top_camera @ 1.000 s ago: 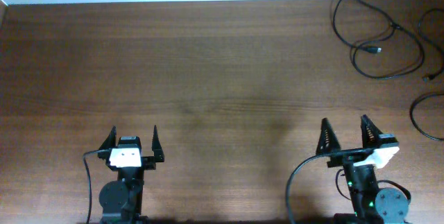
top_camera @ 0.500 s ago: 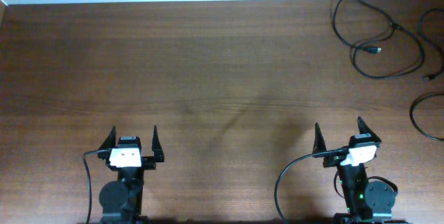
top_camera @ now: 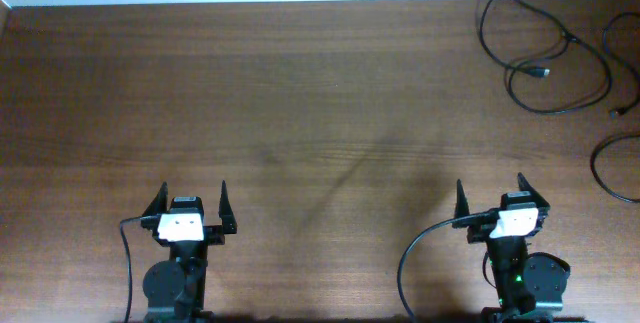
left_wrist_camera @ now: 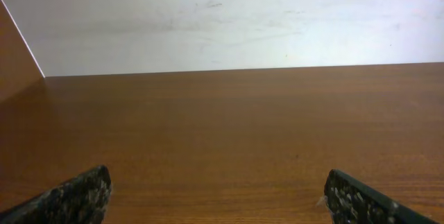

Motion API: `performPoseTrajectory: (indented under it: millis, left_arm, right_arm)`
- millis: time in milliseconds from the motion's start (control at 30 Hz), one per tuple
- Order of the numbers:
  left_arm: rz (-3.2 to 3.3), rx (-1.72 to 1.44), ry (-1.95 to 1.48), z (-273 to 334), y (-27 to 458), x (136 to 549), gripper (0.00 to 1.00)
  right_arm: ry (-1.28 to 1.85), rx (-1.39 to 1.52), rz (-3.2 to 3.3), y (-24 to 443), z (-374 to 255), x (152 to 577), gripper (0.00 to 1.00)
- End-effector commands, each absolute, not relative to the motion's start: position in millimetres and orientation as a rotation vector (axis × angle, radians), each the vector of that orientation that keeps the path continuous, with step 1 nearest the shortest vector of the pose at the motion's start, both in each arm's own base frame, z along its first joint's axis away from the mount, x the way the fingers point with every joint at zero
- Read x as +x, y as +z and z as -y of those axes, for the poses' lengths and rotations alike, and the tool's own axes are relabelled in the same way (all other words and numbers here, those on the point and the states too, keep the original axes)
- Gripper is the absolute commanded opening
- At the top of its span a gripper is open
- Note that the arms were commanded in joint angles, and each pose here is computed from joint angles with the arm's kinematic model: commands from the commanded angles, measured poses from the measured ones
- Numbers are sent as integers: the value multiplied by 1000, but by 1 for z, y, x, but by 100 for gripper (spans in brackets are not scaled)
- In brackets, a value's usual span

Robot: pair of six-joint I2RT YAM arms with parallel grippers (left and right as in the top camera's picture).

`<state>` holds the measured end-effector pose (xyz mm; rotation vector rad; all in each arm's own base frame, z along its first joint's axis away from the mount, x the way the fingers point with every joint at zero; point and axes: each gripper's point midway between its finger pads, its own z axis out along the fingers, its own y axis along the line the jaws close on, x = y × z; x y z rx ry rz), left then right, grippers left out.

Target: Untangle cables

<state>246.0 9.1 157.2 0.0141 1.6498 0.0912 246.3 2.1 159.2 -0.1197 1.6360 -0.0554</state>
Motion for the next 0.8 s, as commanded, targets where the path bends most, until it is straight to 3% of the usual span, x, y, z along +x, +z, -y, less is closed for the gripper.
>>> performPoseTrajectory:
  millis: [0,767]
  left_arm:
    - [-1654,34,97,-8,156,246,98]
    - [-1654,34,97,-8,156,246,98]
  right_arm:
    - [-46,54,-1648,156,15,246,99]
    - [-33,80,-1648,156,17,245,99]
